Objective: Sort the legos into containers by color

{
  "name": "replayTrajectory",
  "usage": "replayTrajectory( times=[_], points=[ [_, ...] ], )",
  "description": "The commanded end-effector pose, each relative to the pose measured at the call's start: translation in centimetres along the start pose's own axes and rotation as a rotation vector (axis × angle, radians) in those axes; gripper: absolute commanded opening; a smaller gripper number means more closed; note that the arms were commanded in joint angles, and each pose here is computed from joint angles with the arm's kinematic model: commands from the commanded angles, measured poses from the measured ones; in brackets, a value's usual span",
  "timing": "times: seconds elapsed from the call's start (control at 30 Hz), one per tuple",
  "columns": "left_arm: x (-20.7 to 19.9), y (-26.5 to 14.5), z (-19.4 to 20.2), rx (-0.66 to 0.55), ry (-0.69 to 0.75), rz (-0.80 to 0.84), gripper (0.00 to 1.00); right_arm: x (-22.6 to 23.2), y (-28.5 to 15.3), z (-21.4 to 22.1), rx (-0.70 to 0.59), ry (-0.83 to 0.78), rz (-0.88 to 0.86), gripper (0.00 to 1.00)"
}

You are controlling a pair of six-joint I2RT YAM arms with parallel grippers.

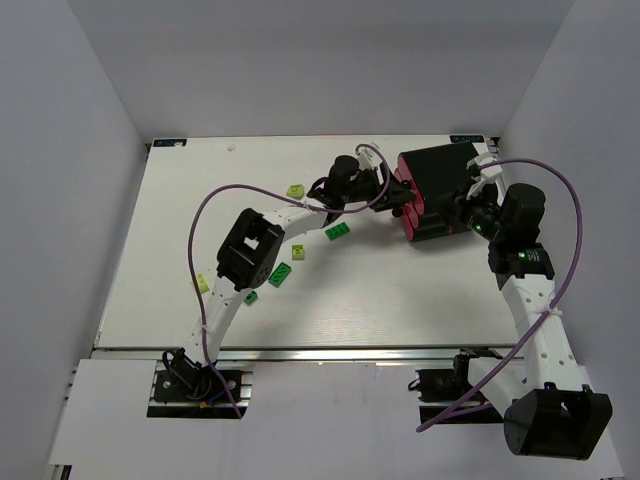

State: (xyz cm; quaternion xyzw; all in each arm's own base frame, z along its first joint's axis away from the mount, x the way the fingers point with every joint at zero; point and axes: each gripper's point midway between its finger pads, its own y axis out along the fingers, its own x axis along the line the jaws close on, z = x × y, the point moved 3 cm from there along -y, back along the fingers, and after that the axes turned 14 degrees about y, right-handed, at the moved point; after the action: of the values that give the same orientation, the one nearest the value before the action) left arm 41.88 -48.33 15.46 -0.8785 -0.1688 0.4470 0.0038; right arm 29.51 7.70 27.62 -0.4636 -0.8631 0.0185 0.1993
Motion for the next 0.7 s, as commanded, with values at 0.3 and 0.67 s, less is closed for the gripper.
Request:
replayTrajectory(
  times=[0.3, 0.67],
  points=[
    [-1.2, -1.9, -0.8, -0.059, 0.026, 0.039, 0.57, -0.2, 0.3, -0.4, -0.017, -0.029, -0.011, 0.00],
    [0.2, -2.5, -1.1, -0.099, 0.028, 0.031, 0.65, -0.5, 0.4, -0.2, -0.011, -0.026, -0.002, 0.00]
  ],
)
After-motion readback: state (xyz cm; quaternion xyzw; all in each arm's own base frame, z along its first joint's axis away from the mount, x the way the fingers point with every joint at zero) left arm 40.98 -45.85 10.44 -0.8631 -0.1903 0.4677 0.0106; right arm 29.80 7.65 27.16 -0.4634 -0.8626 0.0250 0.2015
